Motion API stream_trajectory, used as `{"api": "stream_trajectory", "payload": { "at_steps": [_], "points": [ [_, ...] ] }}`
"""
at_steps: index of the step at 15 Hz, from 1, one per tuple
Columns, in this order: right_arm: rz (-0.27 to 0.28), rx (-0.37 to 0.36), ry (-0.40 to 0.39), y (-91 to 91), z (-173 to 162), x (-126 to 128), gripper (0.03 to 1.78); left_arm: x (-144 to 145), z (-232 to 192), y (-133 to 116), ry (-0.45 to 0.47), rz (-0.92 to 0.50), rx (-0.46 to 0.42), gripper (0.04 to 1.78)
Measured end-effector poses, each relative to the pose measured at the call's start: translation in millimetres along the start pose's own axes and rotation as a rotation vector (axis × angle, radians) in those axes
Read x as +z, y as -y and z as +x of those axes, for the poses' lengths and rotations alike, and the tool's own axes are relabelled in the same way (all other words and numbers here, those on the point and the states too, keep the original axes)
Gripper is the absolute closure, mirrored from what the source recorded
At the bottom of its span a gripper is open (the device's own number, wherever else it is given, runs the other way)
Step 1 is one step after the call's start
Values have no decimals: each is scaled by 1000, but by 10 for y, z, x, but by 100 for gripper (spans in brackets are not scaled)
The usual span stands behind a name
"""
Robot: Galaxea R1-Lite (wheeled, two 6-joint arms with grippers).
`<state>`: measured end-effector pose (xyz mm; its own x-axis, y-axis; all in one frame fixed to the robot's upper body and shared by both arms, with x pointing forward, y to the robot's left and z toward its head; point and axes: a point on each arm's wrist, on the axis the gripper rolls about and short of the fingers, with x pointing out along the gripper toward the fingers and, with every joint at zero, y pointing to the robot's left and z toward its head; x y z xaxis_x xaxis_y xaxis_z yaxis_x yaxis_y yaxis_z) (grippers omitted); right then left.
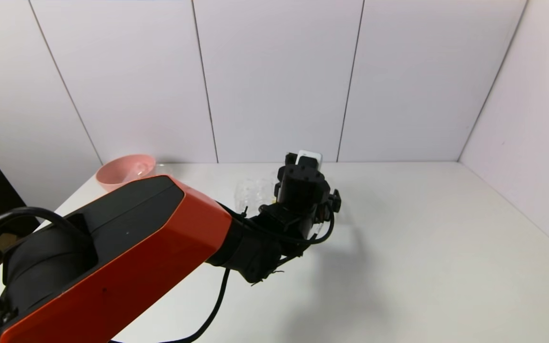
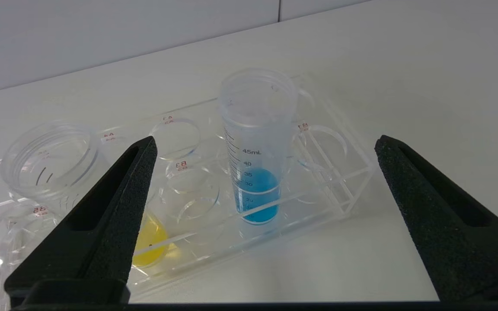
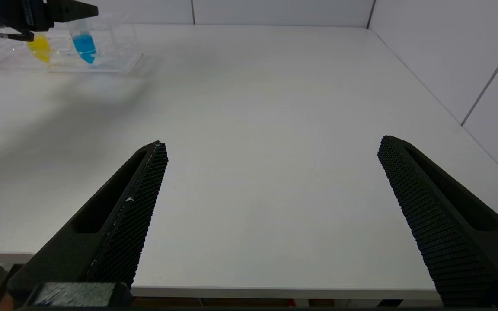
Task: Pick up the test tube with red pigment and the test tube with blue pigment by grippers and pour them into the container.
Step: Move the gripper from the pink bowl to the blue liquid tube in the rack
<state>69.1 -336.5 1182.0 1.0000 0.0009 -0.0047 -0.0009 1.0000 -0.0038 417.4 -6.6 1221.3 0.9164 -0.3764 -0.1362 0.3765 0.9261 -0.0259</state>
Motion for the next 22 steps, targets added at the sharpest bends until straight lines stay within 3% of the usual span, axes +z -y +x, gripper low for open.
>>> {"api": "stream_trajectory", "payload": {
  "at_steps": [22],
  "points": [
    [0, 1, 0, 0, 0, 0, 4, -142, 189, -42, -9, 5, 15, 6]
  ]
}}
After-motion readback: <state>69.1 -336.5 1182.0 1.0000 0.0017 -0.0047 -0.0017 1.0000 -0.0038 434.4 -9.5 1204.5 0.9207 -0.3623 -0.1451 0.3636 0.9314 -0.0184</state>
